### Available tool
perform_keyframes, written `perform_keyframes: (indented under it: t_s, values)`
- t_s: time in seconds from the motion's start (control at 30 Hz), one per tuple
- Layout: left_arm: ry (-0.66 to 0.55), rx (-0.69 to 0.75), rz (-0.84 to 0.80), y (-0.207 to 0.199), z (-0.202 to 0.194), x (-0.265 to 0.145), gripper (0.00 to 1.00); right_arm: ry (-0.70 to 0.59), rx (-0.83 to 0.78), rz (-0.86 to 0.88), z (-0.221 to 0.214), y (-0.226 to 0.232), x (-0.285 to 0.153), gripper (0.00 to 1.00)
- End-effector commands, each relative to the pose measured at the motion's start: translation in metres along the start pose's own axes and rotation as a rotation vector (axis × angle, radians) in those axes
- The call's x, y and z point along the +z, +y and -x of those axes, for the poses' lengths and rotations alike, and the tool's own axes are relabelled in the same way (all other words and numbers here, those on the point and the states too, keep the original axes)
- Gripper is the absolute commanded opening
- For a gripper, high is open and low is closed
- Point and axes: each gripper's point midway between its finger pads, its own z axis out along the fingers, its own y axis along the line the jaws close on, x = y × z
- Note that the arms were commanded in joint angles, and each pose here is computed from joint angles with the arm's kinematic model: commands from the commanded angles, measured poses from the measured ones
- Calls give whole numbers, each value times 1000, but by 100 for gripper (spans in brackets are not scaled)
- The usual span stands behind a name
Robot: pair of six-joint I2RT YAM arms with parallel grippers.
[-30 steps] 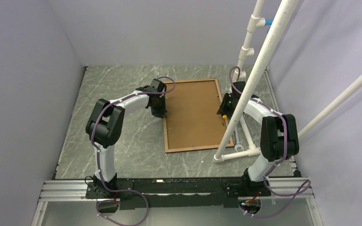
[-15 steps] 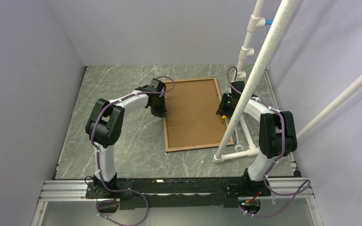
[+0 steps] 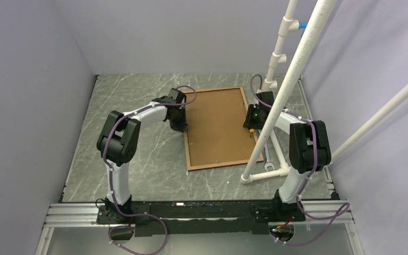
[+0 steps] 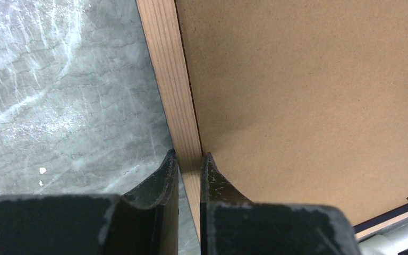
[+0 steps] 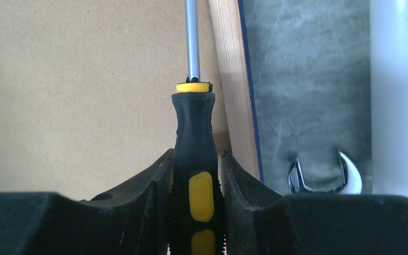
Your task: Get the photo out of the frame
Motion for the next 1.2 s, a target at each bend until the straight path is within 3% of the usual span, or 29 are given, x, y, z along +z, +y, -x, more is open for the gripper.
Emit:
perform_keyframes:
  t_s: [0.0,0.27,0.6,0.83,1.17]
  values:
    - [23,104,-72,-14,-2,3,0,-108,-149,4,36,17,12,0]
    - [18,107,-73,-15,0,3,0,-109,-208,13,38,32,14,0]
    - [16,76,-65,-16,2,-1,0,-267,-97,-28,79,36,-51,0]
    - [8,71,-66,-17,4,-3,0,-220,-71,-86,71,22,-58,0]
    - [23,27,-77,-16,4,-3,0,-135,-56,37,43,39,-49,0]
